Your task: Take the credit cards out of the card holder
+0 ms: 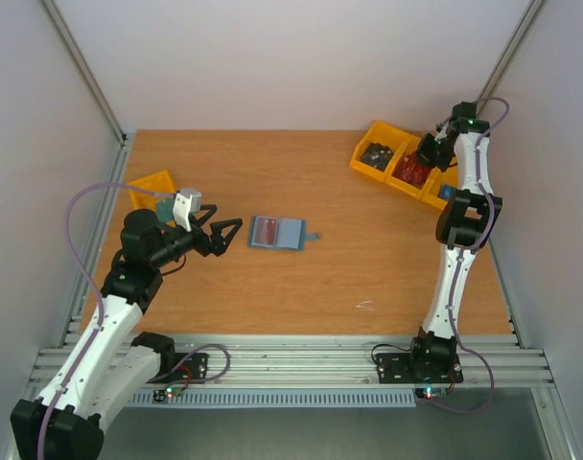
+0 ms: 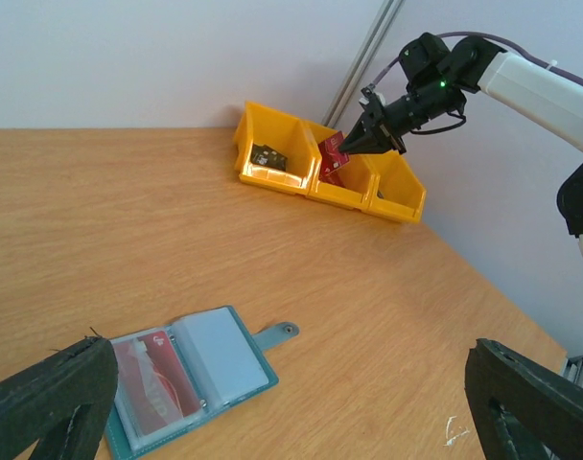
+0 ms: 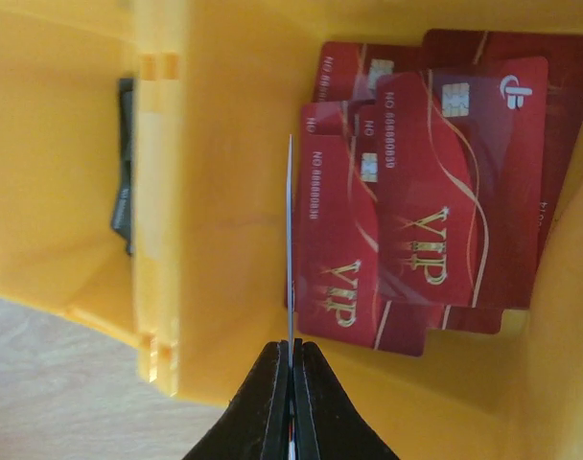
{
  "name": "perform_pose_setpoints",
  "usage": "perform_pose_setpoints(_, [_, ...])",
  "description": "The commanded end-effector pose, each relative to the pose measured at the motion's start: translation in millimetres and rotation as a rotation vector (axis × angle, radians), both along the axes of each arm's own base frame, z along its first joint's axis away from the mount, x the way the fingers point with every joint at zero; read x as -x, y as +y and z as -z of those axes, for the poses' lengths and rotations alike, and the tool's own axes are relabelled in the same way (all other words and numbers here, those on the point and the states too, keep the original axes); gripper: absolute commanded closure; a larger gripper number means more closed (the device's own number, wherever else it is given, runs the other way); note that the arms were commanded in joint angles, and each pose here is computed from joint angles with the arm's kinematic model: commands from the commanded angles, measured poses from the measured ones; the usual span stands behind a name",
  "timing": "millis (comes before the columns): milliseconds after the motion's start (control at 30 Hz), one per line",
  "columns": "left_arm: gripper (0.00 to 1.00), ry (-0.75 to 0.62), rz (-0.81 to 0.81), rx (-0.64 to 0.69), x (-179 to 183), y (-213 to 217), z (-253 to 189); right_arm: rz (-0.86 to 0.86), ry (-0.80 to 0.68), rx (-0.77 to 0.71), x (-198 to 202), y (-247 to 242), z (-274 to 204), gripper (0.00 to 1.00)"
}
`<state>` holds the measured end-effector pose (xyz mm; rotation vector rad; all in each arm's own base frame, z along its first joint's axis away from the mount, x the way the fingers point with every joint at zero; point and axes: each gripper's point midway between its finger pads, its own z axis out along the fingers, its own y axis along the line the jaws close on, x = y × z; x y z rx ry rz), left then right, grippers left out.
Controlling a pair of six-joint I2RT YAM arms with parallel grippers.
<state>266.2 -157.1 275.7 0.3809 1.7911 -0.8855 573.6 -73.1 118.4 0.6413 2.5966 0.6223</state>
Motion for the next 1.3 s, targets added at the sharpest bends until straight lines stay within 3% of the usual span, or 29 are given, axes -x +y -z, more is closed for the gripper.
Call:
perform_pose_setpoints(0, [0.01, -0.031, -0.006, -0.014, -2, 2, -7, 0.03, -0.007, 0.035, -7, -12, 7, 0.99])
perform_pose_setpoints(467, [0.01, -0.043, -0.007, -0.016, -1, 2, -9, 0.069, 0.001, 0.037, -19, -18, 32, 0.99])
perform_pose_setpoints(633, [0.01, -0.04, -0.01, -0.022, -2, 3, -7, 0.107, 0.04, 0.106, -11, -30, 32, 0.81])
perform_pose_setpoints(767, [0.01, -0.037, -0.011, -0.023, -2, 3, -5, 0.112, 0.022, 0.187, -8, -41, 16, 0.71])
perform_pose_setpoints(967, [0.0, -0.036, -0.008, -0.019, -1, 3, -5, 0.063, -0.06, 0.315, -7, -45, -32, 0.68])
perform_pose_setpoints(1267, [0.01, -0.032, -0.012, -0.01, 0, 3, 0, -0.093, -0.105, 0.471, 14, 17, -92, 0.67])
